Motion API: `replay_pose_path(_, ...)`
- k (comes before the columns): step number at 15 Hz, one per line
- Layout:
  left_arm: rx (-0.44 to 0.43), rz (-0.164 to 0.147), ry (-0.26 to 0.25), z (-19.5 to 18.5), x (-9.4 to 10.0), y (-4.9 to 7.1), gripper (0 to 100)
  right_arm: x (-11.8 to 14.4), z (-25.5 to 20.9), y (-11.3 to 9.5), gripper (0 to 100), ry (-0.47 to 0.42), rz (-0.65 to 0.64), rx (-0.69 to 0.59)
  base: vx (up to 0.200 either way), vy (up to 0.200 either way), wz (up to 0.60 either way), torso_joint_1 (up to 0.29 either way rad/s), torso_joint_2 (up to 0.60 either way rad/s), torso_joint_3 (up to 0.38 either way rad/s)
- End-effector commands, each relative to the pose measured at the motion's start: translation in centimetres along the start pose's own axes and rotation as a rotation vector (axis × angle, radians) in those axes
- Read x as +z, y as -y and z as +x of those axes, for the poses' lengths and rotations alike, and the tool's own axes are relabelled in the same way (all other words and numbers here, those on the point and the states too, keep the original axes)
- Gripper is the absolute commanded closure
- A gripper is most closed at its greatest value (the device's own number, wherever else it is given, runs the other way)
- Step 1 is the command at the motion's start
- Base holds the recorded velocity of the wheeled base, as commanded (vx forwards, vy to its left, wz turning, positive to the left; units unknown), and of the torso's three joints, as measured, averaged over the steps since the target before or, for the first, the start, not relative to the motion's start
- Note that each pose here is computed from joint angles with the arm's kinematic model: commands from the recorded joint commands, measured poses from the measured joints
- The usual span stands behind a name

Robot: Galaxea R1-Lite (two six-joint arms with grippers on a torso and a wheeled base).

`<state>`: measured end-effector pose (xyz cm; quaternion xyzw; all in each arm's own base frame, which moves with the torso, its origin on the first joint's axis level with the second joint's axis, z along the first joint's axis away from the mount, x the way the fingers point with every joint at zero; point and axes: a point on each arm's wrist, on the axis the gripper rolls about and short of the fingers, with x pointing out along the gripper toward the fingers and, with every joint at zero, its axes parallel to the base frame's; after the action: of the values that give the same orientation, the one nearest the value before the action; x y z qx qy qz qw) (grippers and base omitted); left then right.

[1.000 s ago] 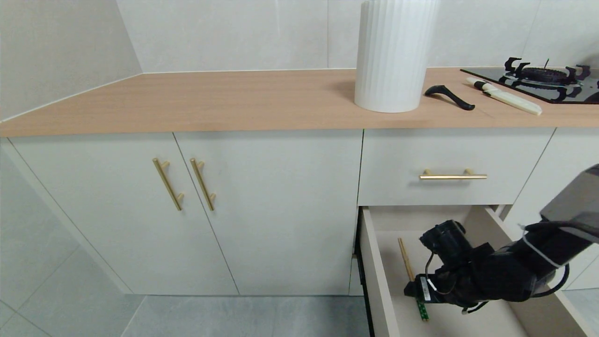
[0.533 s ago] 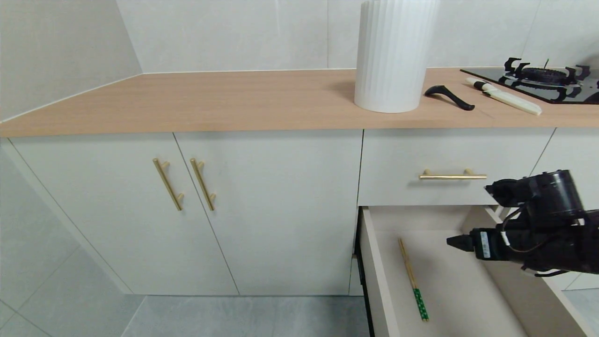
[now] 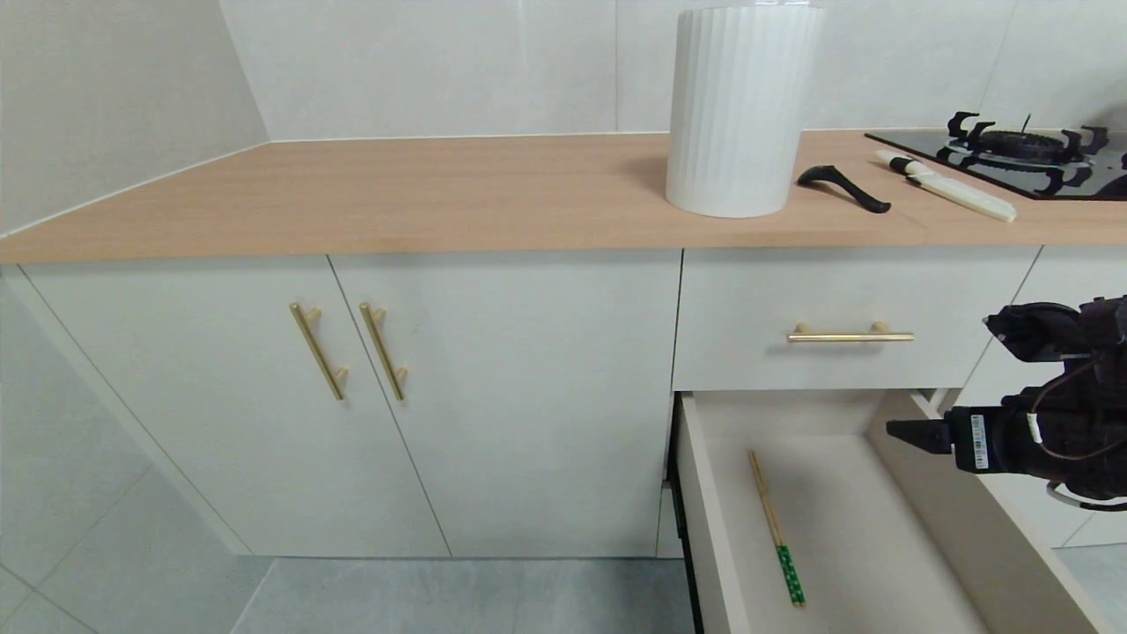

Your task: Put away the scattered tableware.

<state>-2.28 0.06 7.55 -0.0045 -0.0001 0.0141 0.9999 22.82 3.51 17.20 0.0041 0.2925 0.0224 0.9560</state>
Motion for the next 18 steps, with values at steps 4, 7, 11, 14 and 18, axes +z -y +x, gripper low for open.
replay_pose_path(4, 0.001, 0.000, 0.000, 0.00, 0.00, 0.00, 0, 0.11, -0.56, 0.04, 0, 0.019, 0.001, 0.001, 0.000, 0.000, 0.00, 0.096, -0.29, -0.295)
replay_pose_path(7, 0.001, 0.000, 0.000, 0.00, 0.00, 0.00, 0, 0.08, -0.71, 0.06, 0, 0.022, 0.000, 0.001, 0.000, 0.000, 0.00, 0.124, -0.55, -0.303)
replay_pose_path(11, 0.001, 0.000, 0.000, 0.00, 0.00, 0.00, 0, 0.09, -0.71, 0.06, 0, 0.024, 0.000, 0.001, 0.000, 0.000, 0.00, 0.162, -0.48, -0.299)
replay_pose_path(14, 0.001, 0.000, 0.000, 0.00, 0.00, 0.00, 0, 0.04, -0.71, 0.02, 0, 0.022, -0.001, 0.004, 0.000, 0.000, 0.00, 0.186, -0.48, -0.292)
replay_pose_path(18, 0.001, 0.000, 0.000, 0.00, 0.00, 0.00, 0, -0.19, -0.64, -0.14, 0, 0.014, -0.007, 0.010, 0.000, 0.000, 0.00, 0.203, -0.49, -0.287)
